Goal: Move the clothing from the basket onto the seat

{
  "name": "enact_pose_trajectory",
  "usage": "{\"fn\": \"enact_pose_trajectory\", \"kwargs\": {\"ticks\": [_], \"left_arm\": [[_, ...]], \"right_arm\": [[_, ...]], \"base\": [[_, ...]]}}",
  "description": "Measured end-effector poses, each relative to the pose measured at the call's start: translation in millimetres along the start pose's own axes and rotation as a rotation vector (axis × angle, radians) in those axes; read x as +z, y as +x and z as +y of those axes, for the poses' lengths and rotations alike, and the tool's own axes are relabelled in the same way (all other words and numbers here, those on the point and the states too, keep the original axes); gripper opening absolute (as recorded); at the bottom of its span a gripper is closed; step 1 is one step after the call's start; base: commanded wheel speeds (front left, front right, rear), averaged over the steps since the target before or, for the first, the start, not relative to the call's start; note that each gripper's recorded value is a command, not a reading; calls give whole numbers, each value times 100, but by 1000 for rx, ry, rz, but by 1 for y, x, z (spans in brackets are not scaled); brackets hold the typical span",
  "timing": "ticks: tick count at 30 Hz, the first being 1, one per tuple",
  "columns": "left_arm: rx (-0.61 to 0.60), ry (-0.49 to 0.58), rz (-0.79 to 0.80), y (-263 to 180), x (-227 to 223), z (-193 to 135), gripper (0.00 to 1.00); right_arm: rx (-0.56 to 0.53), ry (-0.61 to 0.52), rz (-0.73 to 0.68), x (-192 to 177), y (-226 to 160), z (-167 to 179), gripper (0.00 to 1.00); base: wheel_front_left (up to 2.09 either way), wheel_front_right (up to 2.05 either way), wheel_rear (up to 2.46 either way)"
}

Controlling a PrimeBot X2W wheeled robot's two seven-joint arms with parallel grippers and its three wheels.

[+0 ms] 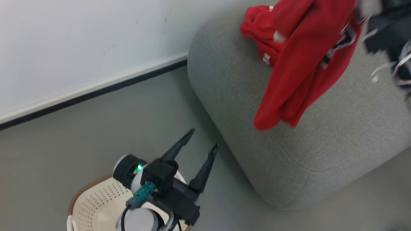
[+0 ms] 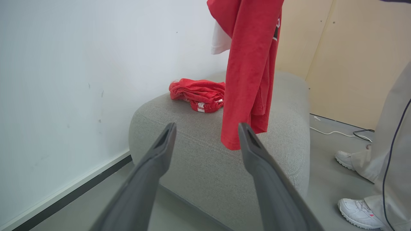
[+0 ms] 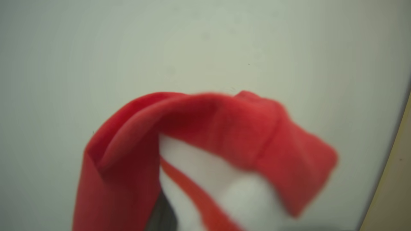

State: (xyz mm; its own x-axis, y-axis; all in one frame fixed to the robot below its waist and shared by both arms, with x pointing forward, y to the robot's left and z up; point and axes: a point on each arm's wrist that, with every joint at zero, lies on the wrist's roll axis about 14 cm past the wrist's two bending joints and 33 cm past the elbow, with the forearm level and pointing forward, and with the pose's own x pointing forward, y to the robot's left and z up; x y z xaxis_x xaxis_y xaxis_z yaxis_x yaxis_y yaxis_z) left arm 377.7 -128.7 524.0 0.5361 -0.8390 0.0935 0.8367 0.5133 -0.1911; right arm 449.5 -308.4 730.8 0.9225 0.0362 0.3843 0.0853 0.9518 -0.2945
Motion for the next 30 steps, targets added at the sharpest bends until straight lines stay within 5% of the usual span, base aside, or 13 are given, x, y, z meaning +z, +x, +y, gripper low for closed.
{"fn": "enact_pose_trajectory", "kwargs": {"ticks": [15, 30], "left_arm": [[103, 21, -50, 14, 7, 78, 100], [136, 5, -2, 19, -32, 124, 100]], "right_arm": [[-159, -112, -11, 3, 106, -58, 0], [-210, -76, 387, -201, 116, -23, 0]], "base": [[0, 0, 0], [0, 0, 0]]}}
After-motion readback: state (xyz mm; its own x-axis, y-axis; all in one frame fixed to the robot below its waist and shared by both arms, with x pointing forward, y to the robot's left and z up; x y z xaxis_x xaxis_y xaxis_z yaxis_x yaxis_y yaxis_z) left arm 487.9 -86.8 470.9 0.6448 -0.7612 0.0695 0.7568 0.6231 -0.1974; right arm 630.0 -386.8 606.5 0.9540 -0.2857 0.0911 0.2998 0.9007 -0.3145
